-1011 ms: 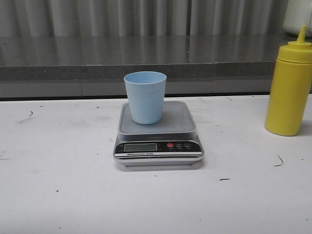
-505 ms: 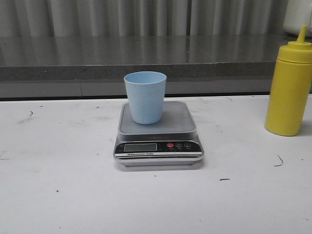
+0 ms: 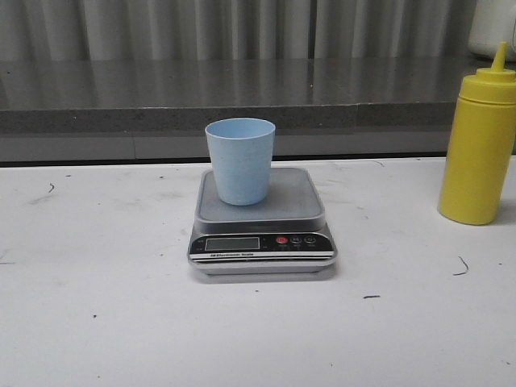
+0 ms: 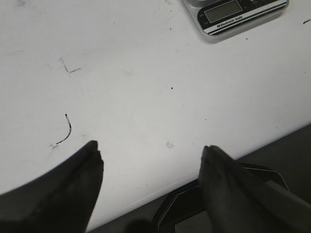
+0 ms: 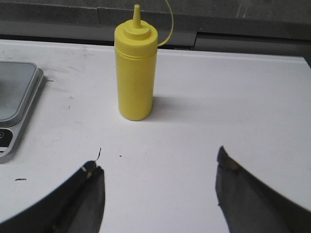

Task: Pour seasoning into cup on scale with both arms
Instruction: 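Move the right gripper toward the yellow squeeze bottle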

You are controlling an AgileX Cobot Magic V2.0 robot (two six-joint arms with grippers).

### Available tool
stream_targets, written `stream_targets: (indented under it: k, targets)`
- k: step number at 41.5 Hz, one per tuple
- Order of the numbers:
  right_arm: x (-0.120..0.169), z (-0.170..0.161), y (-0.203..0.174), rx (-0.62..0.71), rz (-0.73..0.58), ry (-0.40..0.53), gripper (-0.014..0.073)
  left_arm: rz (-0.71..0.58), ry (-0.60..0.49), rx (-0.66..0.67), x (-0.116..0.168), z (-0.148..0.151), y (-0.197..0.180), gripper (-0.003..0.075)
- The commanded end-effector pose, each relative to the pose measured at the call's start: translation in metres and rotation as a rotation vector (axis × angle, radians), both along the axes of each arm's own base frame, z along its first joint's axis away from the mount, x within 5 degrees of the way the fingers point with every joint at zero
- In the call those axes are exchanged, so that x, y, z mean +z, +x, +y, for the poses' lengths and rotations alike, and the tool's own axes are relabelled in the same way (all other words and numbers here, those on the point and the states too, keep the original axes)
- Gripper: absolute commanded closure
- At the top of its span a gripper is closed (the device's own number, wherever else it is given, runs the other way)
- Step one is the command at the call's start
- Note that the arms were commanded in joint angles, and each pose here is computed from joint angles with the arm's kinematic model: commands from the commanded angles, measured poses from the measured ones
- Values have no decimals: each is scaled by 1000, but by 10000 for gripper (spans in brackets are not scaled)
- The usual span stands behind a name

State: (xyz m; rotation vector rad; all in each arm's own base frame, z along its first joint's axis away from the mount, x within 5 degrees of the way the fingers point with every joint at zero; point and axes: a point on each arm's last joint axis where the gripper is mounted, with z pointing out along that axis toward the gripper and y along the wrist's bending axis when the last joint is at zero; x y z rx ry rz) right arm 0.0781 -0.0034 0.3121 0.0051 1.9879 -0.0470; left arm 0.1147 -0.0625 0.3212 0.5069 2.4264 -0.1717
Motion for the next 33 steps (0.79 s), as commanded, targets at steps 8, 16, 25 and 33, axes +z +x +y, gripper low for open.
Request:
stream_targets:
  k: [8,16,25,33]
  targets:
    - [13,0,5,7,-91,-23,87,-71,-48,0,12,-1,3,293]
    - [16,0,6,11,-133,-23,85,-71,-48,0,12,-1,3,293]
    - [18,2,25,18,-157,-16,-34,-71,-48,0,12,-1,3,293]
    - [14,4,57,34,-165,-17,-59,-71,-48,0,12,-1,3,293]
